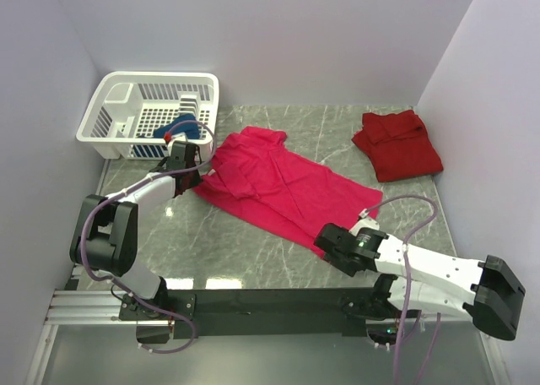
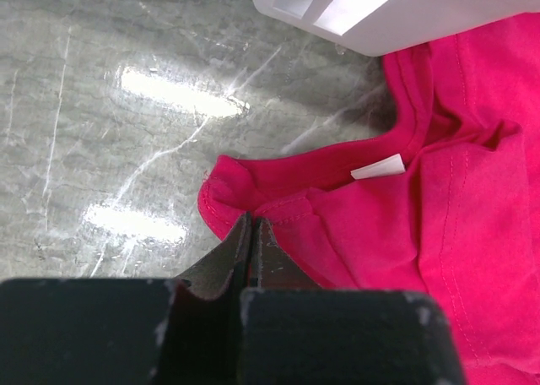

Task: Fold and stack the t-shirts
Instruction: Fold the tshirt

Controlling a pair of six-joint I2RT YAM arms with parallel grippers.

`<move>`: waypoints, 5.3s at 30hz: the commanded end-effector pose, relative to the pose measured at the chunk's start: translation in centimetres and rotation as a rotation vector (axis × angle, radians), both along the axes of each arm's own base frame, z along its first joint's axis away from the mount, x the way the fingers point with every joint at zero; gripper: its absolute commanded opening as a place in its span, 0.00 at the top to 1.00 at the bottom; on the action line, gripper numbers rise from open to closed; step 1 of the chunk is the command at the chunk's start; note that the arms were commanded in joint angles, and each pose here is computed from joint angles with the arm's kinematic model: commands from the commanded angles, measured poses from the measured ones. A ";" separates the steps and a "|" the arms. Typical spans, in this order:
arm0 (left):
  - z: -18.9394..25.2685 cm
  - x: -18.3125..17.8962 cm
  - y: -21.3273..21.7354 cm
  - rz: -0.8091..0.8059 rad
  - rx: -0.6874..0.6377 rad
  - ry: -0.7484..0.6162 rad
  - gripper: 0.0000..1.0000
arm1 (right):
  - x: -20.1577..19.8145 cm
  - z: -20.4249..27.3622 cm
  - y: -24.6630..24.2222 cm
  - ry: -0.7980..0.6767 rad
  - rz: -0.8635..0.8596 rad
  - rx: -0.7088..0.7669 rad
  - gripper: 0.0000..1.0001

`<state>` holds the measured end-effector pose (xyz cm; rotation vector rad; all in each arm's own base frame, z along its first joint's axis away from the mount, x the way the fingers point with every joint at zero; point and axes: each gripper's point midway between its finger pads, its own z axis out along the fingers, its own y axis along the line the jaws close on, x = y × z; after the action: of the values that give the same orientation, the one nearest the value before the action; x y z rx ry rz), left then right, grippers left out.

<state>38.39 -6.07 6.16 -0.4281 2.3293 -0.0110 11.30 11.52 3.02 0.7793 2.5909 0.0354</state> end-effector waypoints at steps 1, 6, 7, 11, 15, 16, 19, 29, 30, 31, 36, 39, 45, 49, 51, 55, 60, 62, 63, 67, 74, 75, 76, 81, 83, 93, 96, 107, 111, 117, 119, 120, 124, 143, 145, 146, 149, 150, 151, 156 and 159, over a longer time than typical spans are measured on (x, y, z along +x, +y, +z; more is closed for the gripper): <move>0.8 0.7 0.6 0.020 0.020 -0.043 0.99 | 2.1 1.9 0.2 -0.096 -0.049 -0.022 0.45; 0.6 0.6 0.8 0.024 0.023 -0.036 0.99 | 0.8 1.0 -1.7 -0.030 -0.067 -0.122 0.44; 0.6 0.5 0.8 0.023 0.024 -0.036 0.99 | 0.7 1.1 -1.9 -0.030 -0.074 -0.121 0.44; 0.6 0.5 0.7 0.021 0.019 -0.038 0.99 | -0.2 1.0 -3.2 -0.012 -0.106 -0.141 0.44; 0.7 0.4 0.6 0.017 0.012 -0.040 0.99 | -0.4 0.5 -3.3 -0.015 -0.115 -0.116 0.45; 0.6 0.3 0.5 0.013 0.008 -0.038 1.00 | -0.5 0.3 -3.4 -0.007 -0.114 -0.127 0.45; 0.6 0.2 0.3 0.008 -0.007 -0.039 0.99 | -0.5 -0.1 -3.5 0.002 -0.114 -0.157 0.45; 0.6 0.0 0.1 0.005 -0.018 -0.043 0.99 | -0.5 -1.7 -3.5 0.002 -0.137 -0.159 0.53; 0.7 0.0 0.1 0.002 -0.021 -0.045 0.99 | -0.6 -1.8 -3.5 0.001 -0.136 -0.157 0.53; 0.7 0.0 0.0 0.001 -0.022 -0.046 0.99 | -0.6 -1.8 -3.5 0.002 -0.134 -0.156 0.54; 1.0 -0.1 0.0 0.000 -0.027 -0.052 0.99 | -0.6 -1.8 -3.4 0.002 -0.120 -0.157 0.67; 1.1 -0.1 0.0 0.002 -0.027 -0.054 1.00 | -0.6 -1.8 -3.4 0.008 -0.109 -0.156 0.89; 1.0 -0.3 1.1 0.042 0.018 -0.048 0.99 | -1.7 -2.0 -2.8 0.088 -0.042 -0.186 1.00; 1.2 -0.1 2.7 0.095 0.047 -0.053 0.99 | -3.0 -1.3 -2.1 0.150 0.009 -0.219 1.00; 1.4 0.0 3.1 0.107 0.047 -0.059 0.99 | -3.5 -0.6 -1.9 0.170 0.036 -0.249 1.00; 1.5 0.0 3.5 0.119 0.045 -0.064 0.99 | -4.4 0.4 -1.5 0.202 0.067 -0.278 1.00; 1.3 -0.1 4.3 0.142 0.051 -0.056 1.00 | -5.4 0.3 -1.3 0.234 0.085 -0.248 1.00; 1.3 -0.1 4.6 0.149 0.053 -0.058 0.99 | -6.0 0.0 -1.2 0.252 0.096 -0.237 1.00; 1.4 -0.1 4.8 0.157 0.053 -0.059 0.99 | -6.1 0.0 -1.2 0.252 0.091 -0.233 1.00; 1.6 -0.3 5.3 0.175 0.063 -0.066 1.00 | -7.1 -0.3 -1.1 0.277 0.112 -0.233 1.00; 1.6 -0.3 4.9 0.158 0.048 -0.067 0.99 | -7.7 -0.4 -1.2 0.278 0.112 -0.249 1.00; 1.6 -0.3 4.8 0.155 0.042 -0.070 0.99 | -7.8 -0.4 -1.1 0.277 0.118 -0.251 1.00; 1.7 -0.3 4.7 0.152 0.038 -0.072 0.99 | -7.5 0.0 -0.9 0.263 0.122 -0.248 1.00; 3.5 -0.4 3.6 0.121 0.015 -0.129 0.57 | -6.0 3.2 -0.3 0.190 0.161 -0.304 0.84; 4.6 -0.4 3.0 0.108 0.007 -0.162 0.40 | -5.2 4.3 1.1 0.155 0.185 -0.281 0.78; 6.3 -1.5 -2.8 -0.027 -0.032 -0.201 0.31 | -3.8 5.9 3.1 0.085 0.237 -0.226 0.46; 6.1 -1.9 -4.1 -0.055 -0.045 -0.194 0.30 | -3.8 5.7 2.8 0.066 0.229 -0.192 0.46; 5.1 -3.0 -8.5 -0.164 -0.155 -0.180 0.29 | 2.9 6.1 8.8 -0.151 0.277 0.036 0.46; 5.3 -2.9 -11.0 -0.222 -0.150 -0.176 0.27 | 6.9 6.0 8.3 -0.227 0.281 0.056 0.46; 2.7 -3.2 -9.1 -0.148 -0.033 -0.089 0.27 | 11.4 5.8 7.0 -0.274 0.260 0.018 0.46; 2.3 -3.6 -8.0 -0.112 0.006 -0.086 0.26 | 12.0 5.4 6.9 -0.270 0.272 -0.002 0.47; 2.1 -3.9 -7.7 -0.105 0.014 -0.082 0.26 | 12.3 5.6 7.2 -0.274 0.275 -0.001 0.47; 1.6 -4.1 -7.9 -0.114 -0.004 -0.069 0.26 | 12.9 5.5 8.6 -0.276 0.311 0.023 0.48; -2.2 -6.5 -11.1 -0.196 -0.156 0.049 0.51 | 13.8 7.1 16.5 -0.315 0.535 -0.009 0.53; -2.6 -6.7 -11.4 -0.204 -0.164 0.064 0.56 | 13.8 7.3 16.2 -0.323 0.531 -0.011 0.53; -2.6 -6.8 -11.8 -0.216 -0.171 0.068 0.57 | 13.8 7.4 16.1 -0.322 0.528 -0.013 0.53; -2.5 -6.9 -12.3 -0.221 -0.175 0.067 0.66 | 13.7 7.8 15.5 -0.336 0.515 -0.019 0.53; -2.4 -6.9 -12.4 -0.220 -0.176 0.063 0.69 | 13.6 7.8 15.3 -0.335 0.515 -0.023 0.53; -2.1 -6.9 -12.6 -0.224 -0.181 0.056 0.73 | 13.6 8.0 15.2 -0.340 0.513 -0.020 0.53; -1.3 -6.0 -13.9 -0.246 -0.182 0.044 0.93 | 13.5 8.1 15.0 -0.344 0.511 -0.021 0.53; -0.4 -5.0 -14.9 -0.260 -0.175 0.025 0.98 | 13.3 7.9 14.8 -0.341 0.511 -0.021 0.53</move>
<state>31.63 -19.27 3.75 -0.2263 2.4554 -0.2926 24.49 26.97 9.91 0.0656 2.4222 0.2698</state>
